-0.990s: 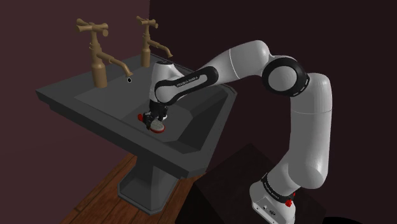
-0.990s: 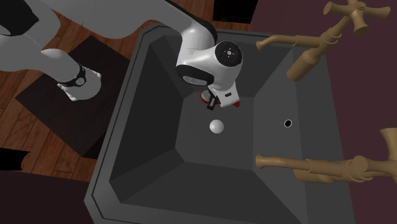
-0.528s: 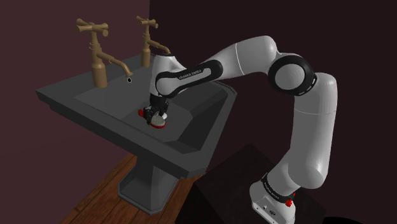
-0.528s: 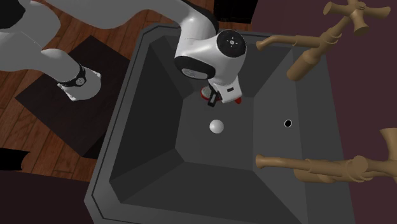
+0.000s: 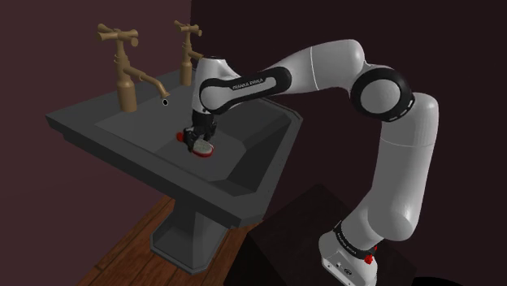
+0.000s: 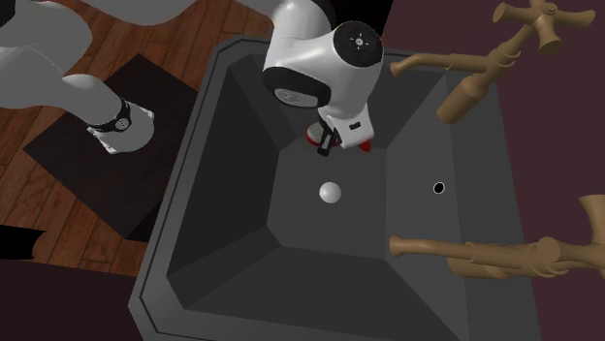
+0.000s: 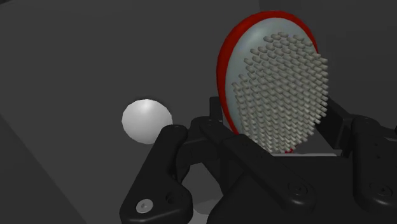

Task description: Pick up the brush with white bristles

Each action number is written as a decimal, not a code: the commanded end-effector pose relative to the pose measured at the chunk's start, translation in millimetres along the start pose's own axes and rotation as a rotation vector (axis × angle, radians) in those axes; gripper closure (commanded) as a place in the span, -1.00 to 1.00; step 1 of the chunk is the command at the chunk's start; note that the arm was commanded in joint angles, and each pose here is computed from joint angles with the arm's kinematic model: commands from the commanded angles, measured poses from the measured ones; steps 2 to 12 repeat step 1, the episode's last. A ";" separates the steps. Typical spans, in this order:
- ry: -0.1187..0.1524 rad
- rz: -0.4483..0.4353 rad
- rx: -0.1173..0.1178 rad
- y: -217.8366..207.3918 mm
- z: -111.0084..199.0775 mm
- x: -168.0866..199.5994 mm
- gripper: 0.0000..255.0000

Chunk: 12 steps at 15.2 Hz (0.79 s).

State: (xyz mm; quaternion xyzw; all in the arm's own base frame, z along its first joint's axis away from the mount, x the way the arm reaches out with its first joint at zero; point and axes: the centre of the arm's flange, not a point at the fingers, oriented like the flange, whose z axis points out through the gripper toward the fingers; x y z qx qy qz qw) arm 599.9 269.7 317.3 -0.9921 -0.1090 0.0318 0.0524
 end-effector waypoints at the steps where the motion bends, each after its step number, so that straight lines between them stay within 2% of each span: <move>1: 0.000 0.000 0.000 -0.7 -3.6 -0.6 1.00; 12: 0.000 0.000 0.000 -0.7 -3.6 -0.6 1.00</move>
